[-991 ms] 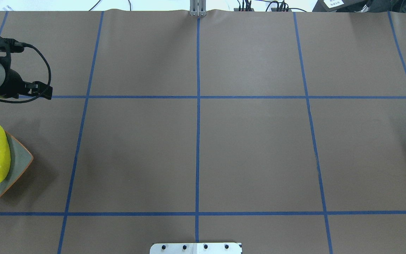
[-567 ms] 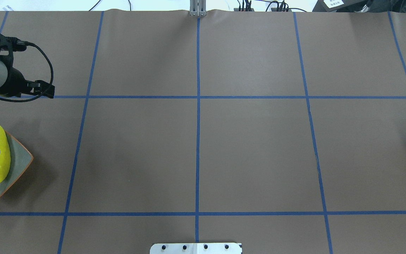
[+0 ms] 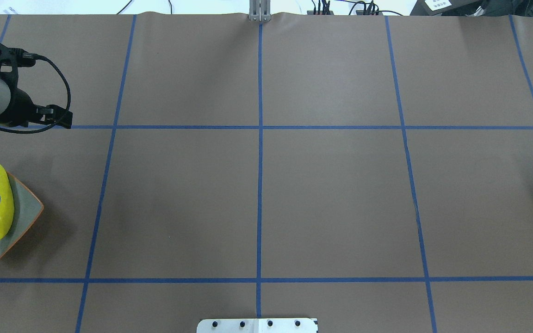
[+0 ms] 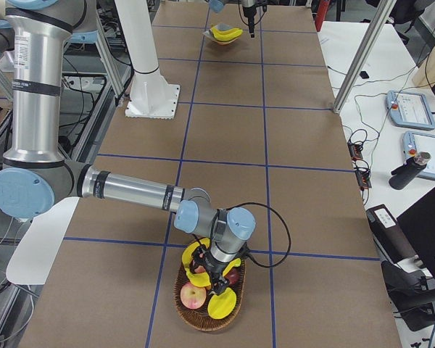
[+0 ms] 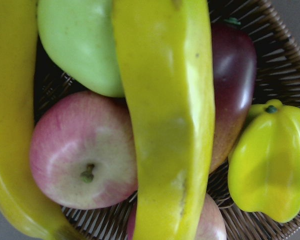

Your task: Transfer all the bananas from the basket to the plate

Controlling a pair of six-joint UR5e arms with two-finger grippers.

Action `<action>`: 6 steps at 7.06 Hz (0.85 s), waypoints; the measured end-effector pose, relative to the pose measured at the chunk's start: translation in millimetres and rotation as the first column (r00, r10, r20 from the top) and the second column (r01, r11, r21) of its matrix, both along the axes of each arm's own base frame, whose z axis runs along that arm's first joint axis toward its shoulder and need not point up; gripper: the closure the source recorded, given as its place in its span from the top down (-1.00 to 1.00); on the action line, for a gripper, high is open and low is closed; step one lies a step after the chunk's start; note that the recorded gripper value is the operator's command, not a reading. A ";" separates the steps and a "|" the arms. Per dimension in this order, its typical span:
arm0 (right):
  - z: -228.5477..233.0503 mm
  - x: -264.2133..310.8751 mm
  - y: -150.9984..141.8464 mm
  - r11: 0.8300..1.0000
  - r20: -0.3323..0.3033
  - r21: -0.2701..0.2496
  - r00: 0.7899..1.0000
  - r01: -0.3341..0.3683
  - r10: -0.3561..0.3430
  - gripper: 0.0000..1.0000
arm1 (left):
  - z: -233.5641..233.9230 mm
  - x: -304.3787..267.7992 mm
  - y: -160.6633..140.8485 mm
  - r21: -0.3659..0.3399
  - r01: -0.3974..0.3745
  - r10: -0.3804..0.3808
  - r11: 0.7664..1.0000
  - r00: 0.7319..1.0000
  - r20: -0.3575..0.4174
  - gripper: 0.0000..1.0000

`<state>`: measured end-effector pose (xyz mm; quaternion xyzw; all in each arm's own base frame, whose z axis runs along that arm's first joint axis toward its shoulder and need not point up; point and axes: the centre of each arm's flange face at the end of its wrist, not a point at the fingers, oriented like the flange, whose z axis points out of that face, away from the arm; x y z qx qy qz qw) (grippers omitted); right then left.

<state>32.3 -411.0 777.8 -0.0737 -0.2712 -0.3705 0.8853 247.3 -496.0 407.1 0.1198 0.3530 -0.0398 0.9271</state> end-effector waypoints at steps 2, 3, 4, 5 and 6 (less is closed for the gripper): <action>5.1 -2.2 1.8 1.000 -0.001 -0.012 1.000 0.005 -0.005 -0.22 | -1.1 0.0 0.0 0.002 0.000 0.000 1.000 1.000 -0.002 1.00; 6.4 -2.6 2.2 1.000 -0.001 -0.015 1.000 0.006 -0.006 -0.74 | -1.8 -0.1 0.1 0.003 0.001 -0.001 1.000 1.000 -0.003 1.00; 6.6 -2.9 1.9 1.000 -0.002 -0.014 1.000 0.008 -0.008 -1.00 | -2.5 0.0 0.4 0.004 0.001 0.000 1.000 1.000 -0.004 1.00; 6.4 -3.0 1.4 1.000 -0.002 -0.011 1.000 0.011 -0.011 -1.00 | -3.8 0.0 0.9 0.006 0.000 0.000 1.000 1.000 -0.006 1.00; 5.2 -3.3 -0.5 1.000 -0.003 -0.005 1.000 0.013 -0.013 -1.00 | -5.3 -0.2 1.4 0.008 0.000 0.000 1.000 1.000 -0.008 1.00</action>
